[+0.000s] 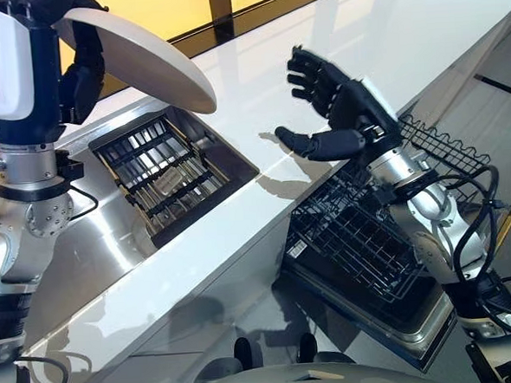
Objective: Pick up plates and place into dishwasher.
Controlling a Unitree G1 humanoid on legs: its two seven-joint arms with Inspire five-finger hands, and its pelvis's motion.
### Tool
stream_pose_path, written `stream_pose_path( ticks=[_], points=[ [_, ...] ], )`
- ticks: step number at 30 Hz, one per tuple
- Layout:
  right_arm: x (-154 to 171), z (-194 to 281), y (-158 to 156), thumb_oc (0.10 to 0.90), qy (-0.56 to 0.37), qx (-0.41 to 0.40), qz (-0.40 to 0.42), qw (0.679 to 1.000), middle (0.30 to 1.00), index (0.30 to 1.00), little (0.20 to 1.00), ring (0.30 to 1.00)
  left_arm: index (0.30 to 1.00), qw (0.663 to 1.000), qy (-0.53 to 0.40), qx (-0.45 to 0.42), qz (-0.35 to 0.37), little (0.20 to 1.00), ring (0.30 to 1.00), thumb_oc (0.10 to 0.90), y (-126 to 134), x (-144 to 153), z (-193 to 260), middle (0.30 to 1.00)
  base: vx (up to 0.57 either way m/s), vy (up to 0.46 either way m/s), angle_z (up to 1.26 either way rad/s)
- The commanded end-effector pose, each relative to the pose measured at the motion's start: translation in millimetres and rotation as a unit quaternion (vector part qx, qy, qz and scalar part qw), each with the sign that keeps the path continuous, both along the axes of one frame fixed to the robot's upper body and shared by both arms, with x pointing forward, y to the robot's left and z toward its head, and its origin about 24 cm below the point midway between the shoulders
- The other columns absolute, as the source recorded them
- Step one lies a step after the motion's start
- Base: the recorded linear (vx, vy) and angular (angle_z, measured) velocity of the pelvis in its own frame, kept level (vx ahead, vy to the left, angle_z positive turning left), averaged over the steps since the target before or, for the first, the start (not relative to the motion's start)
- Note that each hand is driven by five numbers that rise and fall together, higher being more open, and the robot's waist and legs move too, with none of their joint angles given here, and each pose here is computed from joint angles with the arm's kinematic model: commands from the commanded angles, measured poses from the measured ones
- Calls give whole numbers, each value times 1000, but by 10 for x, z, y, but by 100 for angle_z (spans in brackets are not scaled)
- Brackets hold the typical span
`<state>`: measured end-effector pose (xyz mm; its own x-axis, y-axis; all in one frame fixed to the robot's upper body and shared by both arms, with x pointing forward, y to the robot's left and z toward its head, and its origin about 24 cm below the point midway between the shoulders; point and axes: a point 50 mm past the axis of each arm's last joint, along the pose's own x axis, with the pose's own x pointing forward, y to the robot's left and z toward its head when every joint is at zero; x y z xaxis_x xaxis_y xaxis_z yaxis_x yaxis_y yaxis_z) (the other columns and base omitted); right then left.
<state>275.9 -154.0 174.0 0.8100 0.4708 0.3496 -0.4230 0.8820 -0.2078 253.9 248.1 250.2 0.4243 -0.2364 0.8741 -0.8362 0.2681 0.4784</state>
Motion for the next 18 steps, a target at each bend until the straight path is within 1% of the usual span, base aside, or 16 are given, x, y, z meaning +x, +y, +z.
stream_pose_path(
  ticks=[1, 8, 18],
  points=[
    [-35, 574, 248, 800, -123, 37, 74, 989, 900, 900, 900, 900, 300, 996, -81, -29, -37, 200, 300, 100, -80, 31, 369, 300, 0, 0, 0],
    [-19, 565, 434, 800, -116, 24, 108, 987, 900, 900, 900, 900, 300, 996, -68, -28, -58, 200, 300, 100, -192, 109, 363, 300, 0, 0, 0],
    [-34, 603, 627, 800, -124, 31, 128, 983, 900, 900, 900, 900, 300, 992, -50, -39, -109, 200, 300, 100, -386, 147, 295, 300, 0, 0, 0]
  ],
)
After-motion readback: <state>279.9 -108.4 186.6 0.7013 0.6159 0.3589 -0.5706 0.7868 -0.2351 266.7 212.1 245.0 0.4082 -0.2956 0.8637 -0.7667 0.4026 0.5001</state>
